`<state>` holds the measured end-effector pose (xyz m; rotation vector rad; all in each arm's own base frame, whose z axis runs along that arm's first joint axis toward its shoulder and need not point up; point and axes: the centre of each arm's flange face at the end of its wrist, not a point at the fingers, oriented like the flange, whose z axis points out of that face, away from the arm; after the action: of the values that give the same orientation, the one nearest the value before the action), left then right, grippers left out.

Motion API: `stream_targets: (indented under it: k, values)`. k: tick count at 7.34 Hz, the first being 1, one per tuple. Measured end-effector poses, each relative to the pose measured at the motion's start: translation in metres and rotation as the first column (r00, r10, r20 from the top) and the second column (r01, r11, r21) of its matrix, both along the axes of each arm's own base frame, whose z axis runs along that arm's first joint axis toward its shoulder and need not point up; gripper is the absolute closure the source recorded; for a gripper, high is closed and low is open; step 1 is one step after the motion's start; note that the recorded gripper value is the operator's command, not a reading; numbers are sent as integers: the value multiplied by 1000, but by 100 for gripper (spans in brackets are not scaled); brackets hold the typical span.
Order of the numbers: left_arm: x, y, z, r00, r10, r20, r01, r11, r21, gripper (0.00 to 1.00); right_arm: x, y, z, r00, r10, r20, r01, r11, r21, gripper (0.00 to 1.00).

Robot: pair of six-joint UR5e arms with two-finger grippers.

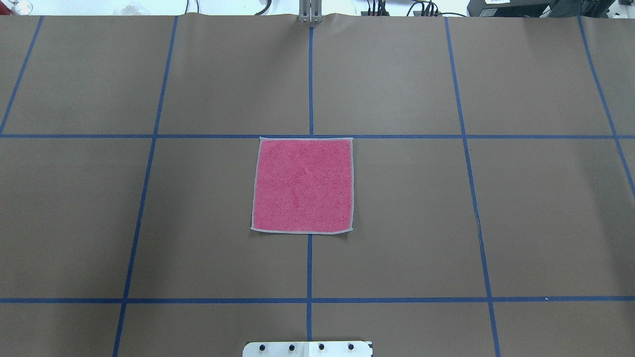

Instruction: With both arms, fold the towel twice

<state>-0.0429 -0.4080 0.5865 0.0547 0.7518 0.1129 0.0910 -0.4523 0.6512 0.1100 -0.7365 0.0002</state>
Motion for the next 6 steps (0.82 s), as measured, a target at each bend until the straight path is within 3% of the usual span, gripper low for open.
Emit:
stream_targets:
  k: [4,6]
  values:
    - [0,2,-3,1000,-1,-3,1,1000,3,0,0,1,-1,1000,1,1,-1,1000,2,0]
    - [0,-1,-7,1000,-3,-3,3,1000,12,0,1,-2,-16,1000,4,-8,-4,1000,29,0]
